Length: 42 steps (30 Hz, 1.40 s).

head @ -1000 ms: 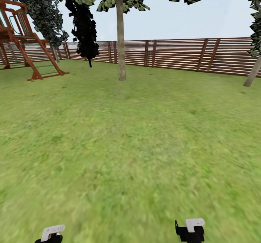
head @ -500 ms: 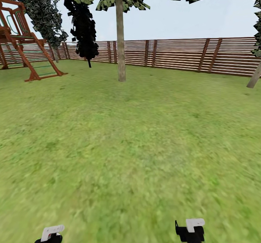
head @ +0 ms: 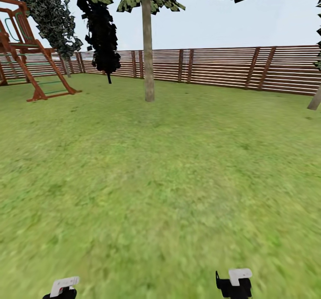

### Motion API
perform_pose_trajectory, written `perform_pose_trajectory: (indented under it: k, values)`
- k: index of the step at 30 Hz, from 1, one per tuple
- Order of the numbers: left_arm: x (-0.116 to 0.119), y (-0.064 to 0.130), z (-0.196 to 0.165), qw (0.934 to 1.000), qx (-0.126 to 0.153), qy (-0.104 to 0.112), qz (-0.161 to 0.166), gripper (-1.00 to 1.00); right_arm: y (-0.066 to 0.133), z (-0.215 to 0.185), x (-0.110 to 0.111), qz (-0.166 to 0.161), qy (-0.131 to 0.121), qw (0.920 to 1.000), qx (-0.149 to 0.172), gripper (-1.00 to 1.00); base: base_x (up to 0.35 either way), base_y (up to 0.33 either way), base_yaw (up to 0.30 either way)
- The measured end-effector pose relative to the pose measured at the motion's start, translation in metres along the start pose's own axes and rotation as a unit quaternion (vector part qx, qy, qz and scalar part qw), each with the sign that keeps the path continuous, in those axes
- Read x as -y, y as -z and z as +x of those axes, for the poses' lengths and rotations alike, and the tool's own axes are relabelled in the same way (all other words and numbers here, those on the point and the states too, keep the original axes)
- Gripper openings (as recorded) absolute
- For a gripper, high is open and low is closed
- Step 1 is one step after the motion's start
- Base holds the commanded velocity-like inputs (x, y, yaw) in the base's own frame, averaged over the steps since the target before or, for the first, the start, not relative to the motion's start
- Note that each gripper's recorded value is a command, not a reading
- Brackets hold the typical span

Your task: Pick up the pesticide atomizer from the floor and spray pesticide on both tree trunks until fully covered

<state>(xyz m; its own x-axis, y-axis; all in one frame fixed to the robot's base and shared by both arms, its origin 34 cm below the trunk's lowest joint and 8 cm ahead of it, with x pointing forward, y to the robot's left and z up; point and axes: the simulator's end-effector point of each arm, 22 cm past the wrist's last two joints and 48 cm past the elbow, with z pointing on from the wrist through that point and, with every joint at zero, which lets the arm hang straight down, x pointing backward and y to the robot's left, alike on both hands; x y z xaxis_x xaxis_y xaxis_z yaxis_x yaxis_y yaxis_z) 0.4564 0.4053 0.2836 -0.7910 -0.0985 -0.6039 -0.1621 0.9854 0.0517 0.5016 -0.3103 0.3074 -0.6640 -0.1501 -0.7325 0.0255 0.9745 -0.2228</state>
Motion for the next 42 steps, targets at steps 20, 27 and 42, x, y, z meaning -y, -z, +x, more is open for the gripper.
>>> perform_pose_trajectory:
  k: [20, 27, 42]
  values:
    - [0.0, 0.0001, 0.0002, 1.0, 0.0, 0.0, 0.0, -1.0, 0.0001, -0.0003, -0.001, -0.001, 0.0, 1.0, 0.0, 1.0, 0.34, 0.0, 0.0]
    - [-0.0001, 0.0001, 0.0002, 1.0, 0.0, 0.0, 0.0, -1.0, 0.0001, -0.0003, -0.001, -0.001, 0.0, 1.0, 0.0, 1.0, 0.34, 0.0, 0.0]
    - [-0.0003, 0.0001, 0.0003, 1.0, 0.0, 0.0, 0.0, -1.0, 0.0, -0.0004, -0.001, 0.0, 0.0, 1.0, 0.0, 1.0, 0.34, 0.0, 0.0]
